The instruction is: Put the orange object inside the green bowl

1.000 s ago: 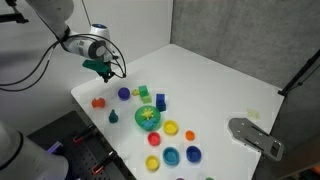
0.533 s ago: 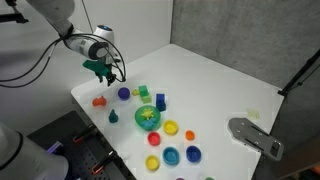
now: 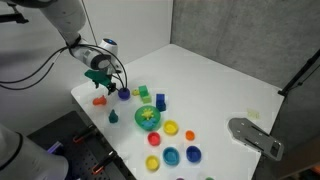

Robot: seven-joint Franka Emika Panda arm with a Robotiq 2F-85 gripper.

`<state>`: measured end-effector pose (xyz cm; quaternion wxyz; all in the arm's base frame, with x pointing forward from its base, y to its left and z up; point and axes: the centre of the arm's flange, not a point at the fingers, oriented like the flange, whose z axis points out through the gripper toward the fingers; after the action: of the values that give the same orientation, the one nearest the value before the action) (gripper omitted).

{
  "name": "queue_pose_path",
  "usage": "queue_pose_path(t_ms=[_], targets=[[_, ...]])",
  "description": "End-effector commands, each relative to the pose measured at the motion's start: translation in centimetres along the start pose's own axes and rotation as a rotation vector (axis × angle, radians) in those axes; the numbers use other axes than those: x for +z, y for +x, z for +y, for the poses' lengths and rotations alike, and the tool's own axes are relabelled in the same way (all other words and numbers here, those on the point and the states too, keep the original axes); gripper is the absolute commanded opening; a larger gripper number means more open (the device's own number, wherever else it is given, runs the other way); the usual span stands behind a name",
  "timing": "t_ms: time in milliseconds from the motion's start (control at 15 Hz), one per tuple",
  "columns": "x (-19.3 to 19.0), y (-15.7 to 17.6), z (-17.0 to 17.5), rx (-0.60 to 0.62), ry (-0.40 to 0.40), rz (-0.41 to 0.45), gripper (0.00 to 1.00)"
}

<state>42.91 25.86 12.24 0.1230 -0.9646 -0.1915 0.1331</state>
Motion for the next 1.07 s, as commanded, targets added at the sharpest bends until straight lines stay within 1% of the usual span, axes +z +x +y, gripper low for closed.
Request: queue_pose_path(t_ms=[0, 400, 800, 867, 933, 1000], targets=[[3.0, 1.5, 1.2, -0.012, 0.049, -0.019, 1.0], [6.7, 3.3, 1.7, -0.02, 0.106, -0.044, 1.0], [9.4, 4.5, 0.3, -0.03, 0.161, -0.071, 1.0], [9.6, 4.6, 0.1, -0.031, 0.161, -0.074, 0.75], [9.8, 4.6, 0.0, -0.032, 0.164, -0.078, 0.73], [9.7, 4.7, -0.1, -0.032, 0.165, -0.079, 0.66]])
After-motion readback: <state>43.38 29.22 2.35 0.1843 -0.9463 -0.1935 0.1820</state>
